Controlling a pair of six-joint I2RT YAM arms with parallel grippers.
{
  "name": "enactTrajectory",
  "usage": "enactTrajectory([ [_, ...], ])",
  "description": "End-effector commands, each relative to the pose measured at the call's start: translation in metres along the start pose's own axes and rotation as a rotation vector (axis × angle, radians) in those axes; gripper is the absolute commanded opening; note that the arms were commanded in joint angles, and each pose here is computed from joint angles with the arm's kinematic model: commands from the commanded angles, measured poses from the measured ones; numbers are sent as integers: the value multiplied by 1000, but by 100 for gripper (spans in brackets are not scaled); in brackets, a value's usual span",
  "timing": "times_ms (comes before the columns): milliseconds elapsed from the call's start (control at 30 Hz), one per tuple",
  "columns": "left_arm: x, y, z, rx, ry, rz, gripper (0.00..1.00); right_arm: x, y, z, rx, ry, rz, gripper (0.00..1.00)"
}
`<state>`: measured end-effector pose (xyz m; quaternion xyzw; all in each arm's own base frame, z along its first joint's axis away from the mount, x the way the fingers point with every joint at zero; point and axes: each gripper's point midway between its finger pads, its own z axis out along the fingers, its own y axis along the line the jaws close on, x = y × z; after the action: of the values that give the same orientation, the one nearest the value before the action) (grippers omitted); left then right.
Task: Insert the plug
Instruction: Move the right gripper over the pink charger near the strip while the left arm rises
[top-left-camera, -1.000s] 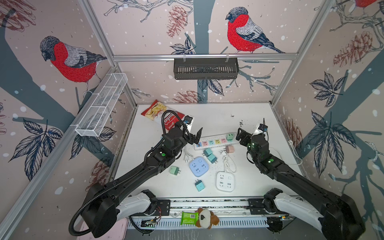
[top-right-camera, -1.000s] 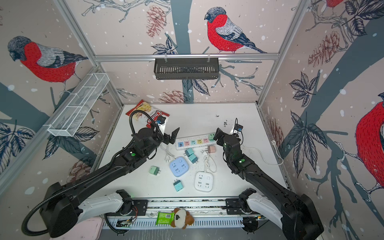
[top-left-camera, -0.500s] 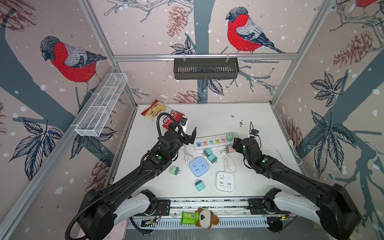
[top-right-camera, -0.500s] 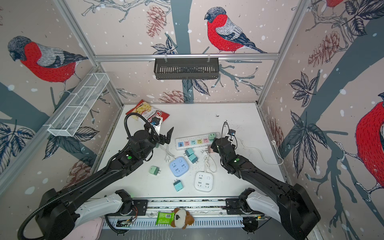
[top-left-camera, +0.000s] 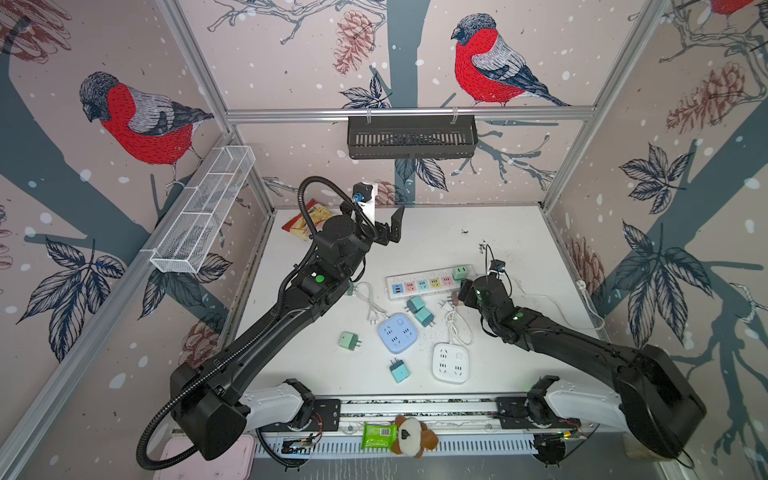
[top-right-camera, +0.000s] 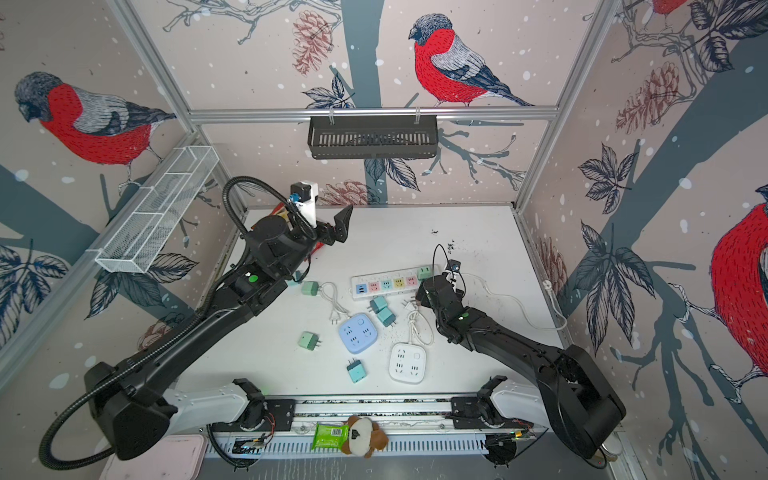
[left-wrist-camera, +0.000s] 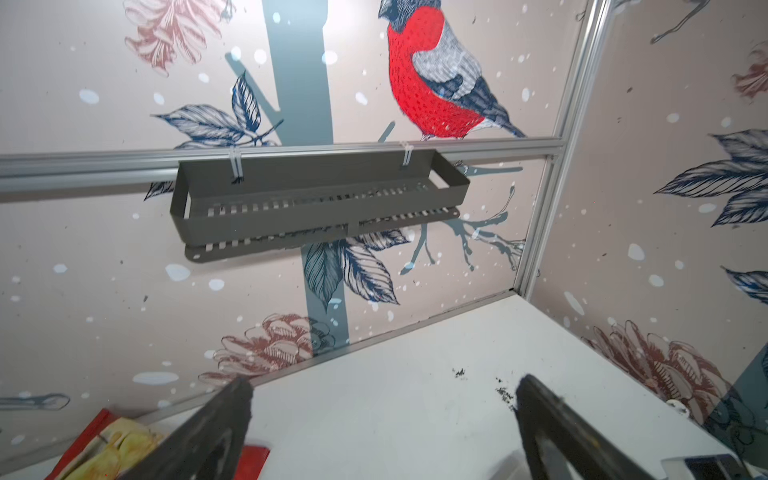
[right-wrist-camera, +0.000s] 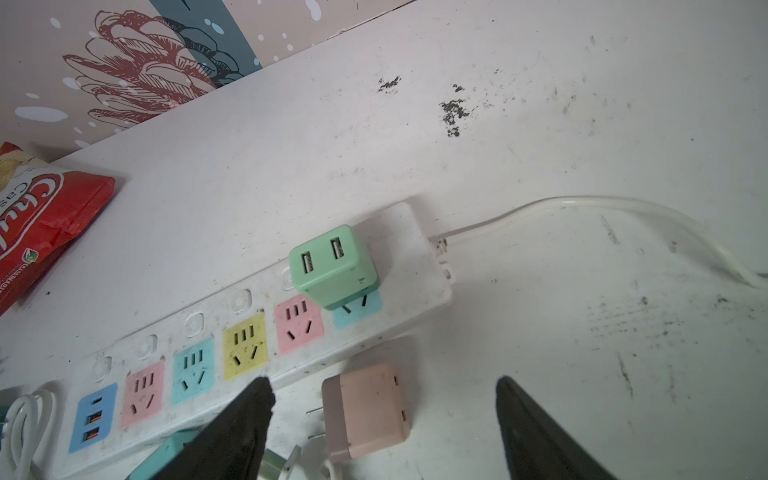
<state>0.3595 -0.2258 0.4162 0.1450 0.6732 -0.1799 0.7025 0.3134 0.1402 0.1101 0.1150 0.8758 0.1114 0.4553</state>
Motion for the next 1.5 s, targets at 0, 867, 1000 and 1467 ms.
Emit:
enactTrajectory([
  [0, 53, 8, 0, -34, 75, 9, 98, -9, 12, -1, -49, -29, 16, 82],
  [867, 78, -30, 26, 163, 88, -5, 98, 30, 14, 32, 1, 84, -22, 80],
  [1000, 76, -31, 22, 175, 81, -9, 99, 34, 11, 38, 33, 92, -36, 79],
  [1467, 71, -30, 20, 172, 72, -20, 98, 57, -15, 37, 102, 122, -38, 77],
])
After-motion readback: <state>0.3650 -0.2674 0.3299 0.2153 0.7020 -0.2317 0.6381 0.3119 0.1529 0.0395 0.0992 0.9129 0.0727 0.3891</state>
